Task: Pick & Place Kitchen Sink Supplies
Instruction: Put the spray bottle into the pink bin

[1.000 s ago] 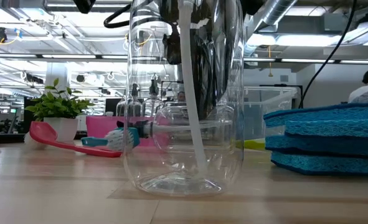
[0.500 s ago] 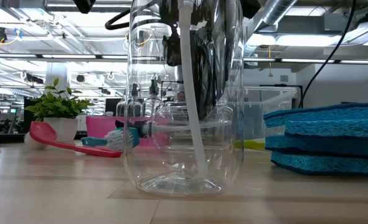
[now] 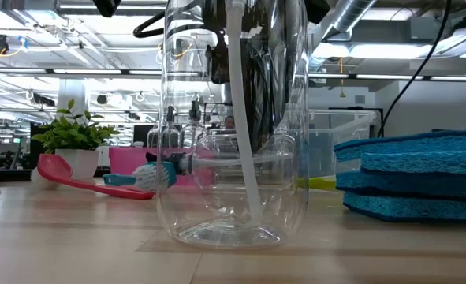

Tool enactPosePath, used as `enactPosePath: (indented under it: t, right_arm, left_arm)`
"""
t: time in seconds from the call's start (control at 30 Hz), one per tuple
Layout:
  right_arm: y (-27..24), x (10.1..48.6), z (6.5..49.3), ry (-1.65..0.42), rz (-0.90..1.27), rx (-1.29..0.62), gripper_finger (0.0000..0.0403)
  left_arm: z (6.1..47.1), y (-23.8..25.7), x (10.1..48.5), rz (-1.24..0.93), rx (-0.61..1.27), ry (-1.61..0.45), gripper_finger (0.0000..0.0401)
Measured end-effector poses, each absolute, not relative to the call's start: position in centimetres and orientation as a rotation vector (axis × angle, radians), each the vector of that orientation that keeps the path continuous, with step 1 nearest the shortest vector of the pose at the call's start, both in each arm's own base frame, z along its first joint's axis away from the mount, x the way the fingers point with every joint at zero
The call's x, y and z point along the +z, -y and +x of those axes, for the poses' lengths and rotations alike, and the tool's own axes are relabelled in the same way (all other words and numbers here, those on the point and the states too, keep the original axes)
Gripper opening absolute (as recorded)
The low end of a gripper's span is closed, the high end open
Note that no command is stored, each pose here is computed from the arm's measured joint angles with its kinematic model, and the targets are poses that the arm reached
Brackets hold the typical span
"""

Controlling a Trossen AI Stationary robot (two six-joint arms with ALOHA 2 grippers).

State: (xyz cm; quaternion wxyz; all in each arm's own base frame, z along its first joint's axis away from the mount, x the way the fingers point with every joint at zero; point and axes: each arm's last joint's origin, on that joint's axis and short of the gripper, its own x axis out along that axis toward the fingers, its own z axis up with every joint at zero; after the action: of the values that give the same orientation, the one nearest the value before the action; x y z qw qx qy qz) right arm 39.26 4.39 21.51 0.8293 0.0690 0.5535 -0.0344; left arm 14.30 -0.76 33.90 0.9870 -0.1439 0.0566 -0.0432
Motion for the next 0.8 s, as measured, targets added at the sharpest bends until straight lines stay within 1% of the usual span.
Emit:
enactPosePath:
  t: [0.3, 0.47, 0.8]
  right_arm:
    - [-4.5, 21.0, 39.2, -1.178, 0.165, -0.042, 0.034]
    - [-4.5, 20.2, 39.0, -1.179, 0.194, -0.028, 0.0348]
    - [-4.6, 20.1, 39.1, -1.17, 0.171, -0.026, 0.0369]
  left_arm:
    - [14.3, 0.8, 33.9, -0.289, -0.087, -0.113, 0.021]
    - [14.3, 0.8, 33.9, -0.289, -0.087, -0.113, 0.021]
    - [14.3, 0.8, 33.9, -0.289, -0.087, -0.113, 0.021]
